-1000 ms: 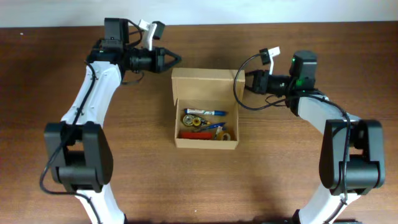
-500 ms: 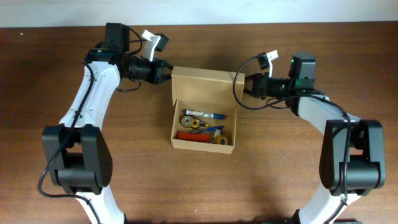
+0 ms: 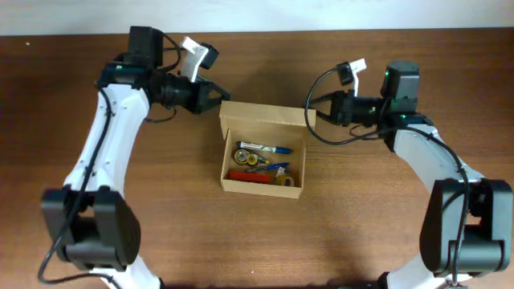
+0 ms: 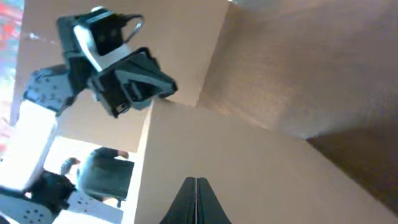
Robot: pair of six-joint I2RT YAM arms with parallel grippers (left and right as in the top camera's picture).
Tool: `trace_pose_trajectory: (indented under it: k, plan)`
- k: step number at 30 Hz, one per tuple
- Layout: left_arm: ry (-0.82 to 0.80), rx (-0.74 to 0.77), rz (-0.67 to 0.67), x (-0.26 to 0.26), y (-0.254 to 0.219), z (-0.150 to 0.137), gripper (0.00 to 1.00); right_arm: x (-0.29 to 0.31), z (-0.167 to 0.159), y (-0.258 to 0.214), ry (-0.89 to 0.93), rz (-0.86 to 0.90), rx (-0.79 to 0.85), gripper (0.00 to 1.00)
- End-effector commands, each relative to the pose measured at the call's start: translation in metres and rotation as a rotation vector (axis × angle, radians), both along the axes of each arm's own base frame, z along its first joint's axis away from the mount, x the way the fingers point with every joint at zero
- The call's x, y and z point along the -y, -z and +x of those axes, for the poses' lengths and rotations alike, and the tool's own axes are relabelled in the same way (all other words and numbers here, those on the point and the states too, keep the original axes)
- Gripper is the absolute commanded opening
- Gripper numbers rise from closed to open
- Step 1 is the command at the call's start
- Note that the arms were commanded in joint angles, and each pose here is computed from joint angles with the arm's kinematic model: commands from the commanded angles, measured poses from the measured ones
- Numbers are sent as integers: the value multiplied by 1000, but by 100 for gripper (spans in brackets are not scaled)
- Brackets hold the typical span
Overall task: Pack container
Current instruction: 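Push the lid flap over with both grippers to close the box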
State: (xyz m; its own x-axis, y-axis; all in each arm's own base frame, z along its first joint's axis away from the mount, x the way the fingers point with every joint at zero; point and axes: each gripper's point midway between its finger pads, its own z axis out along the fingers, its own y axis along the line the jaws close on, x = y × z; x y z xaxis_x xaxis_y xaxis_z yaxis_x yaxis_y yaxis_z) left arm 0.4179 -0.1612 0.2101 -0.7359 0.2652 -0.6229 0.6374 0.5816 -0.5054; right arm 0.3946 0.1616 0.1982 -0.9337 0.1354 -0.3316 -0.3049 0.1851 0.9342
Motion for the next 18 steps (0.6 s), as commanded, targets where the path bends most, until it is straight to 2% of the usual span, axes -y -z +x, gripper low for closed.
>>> trace_pose_trajectory:
  k: [1,5,10,18]
  plan:
    - [-2,40,74,-8,-7,-6,2,-5,-5,-2,-8,-15,-12,4]
    - [8,-17,96,-11,0,-18,2,-10,-15,22,6,-85,-106,4]
    - [9,-92,187,-18,16,-34,2,-13,-25,45,21,-183,-168,4]
    - [33,-103,282,-11,24,-44,2,-11,-24,34,45,-206,-125,4]
